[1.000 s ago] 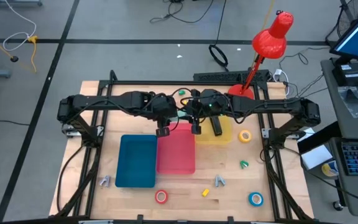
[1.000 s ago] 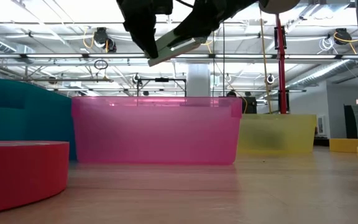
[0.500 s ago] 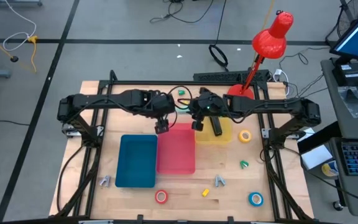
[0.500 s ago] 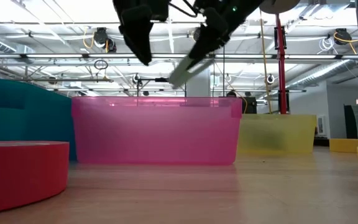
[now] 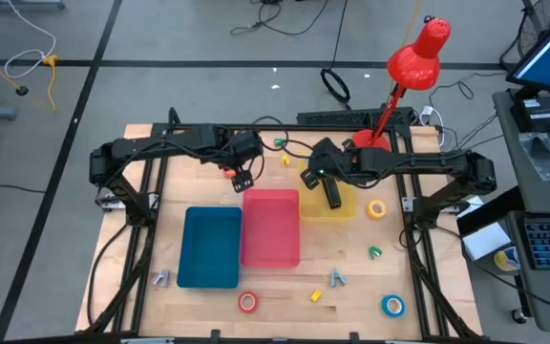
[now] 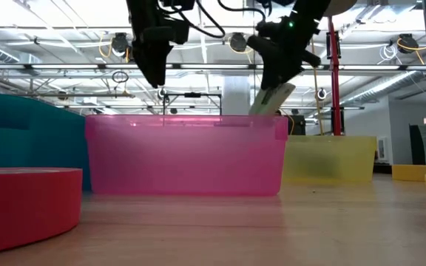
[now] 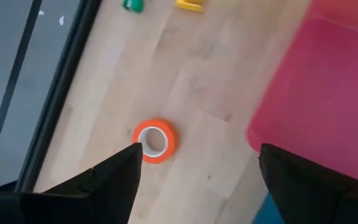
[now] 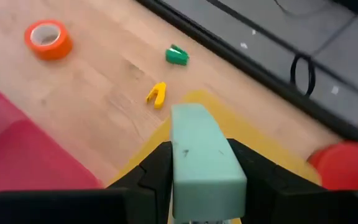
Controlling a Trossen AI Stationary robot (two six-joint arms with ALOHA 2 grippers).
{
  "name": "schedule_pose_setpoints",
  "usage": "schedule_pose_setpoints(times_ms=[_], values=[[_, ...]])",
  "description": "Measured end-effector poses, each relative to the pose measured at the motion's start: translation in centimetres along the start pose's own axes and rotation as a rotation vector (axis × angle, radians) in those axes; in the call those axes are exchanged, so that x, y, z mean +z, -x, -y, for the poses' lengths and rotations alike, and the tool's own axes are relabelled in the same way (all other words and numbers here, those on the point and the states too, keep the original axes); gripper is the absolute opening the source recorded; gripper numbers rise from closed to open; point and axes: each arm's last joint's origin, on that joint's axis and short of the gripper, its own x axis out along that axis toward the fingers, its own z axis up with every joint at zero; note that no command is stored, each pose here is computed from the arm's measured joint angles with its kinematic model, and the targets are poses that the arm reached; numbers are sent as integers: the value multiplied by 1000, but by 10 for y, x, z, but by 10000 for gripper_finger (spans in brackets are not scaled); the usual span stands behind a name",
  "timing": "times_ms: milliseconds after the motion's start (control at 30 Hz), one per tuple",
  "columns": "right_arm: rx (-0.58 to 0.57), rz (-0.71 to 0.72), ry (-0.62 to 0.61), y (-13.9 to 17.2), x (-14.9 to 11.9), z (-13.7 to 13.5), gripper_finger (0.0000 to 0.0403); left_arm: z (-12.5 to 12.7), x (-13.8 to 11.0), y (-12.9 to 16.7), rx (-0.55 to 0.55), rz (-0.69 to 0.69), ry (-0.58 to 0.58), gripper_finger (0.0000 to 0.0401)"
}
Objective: Pick and place Stapler, Stapler remover, tape
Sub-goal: Put the blue stapler into the yellow bin
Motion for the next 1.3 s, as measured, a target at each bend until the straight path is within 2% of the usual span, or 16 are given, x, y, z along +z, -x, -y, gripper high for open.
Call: schedule_pose_setpoints(times_ms=[200, 400, 567, 700, 900, 1133, 1300], values=[[-22, -36, -154, -13, -23, 0, 118, -16, 2, -4, 2, -2, -1, 320], [-82, 11, -318, -15, -37, -3, 118, -30, 1, -6, -69, -5, -100, 324], [-64, 89, -456, -20, -36, -14, 118, -49, -14, -10, -219, 58, -154, 324], [-100, 74, -487, -33, -47, -24, 118, -68, -40, -7, -316, 166, -105, 324], [-169, 34, -493, -55, -61, -31, 118, -87, -84, 8, -325, 296, -28, 324], [-211, 32, -475, -62, -66, -31, 118, -99, -114, 31, -452, 651, 8, 324], [-216, 38, -490, -63, -67, -32, 118, -99, -133, 30, -488, 705, 76, 324]])
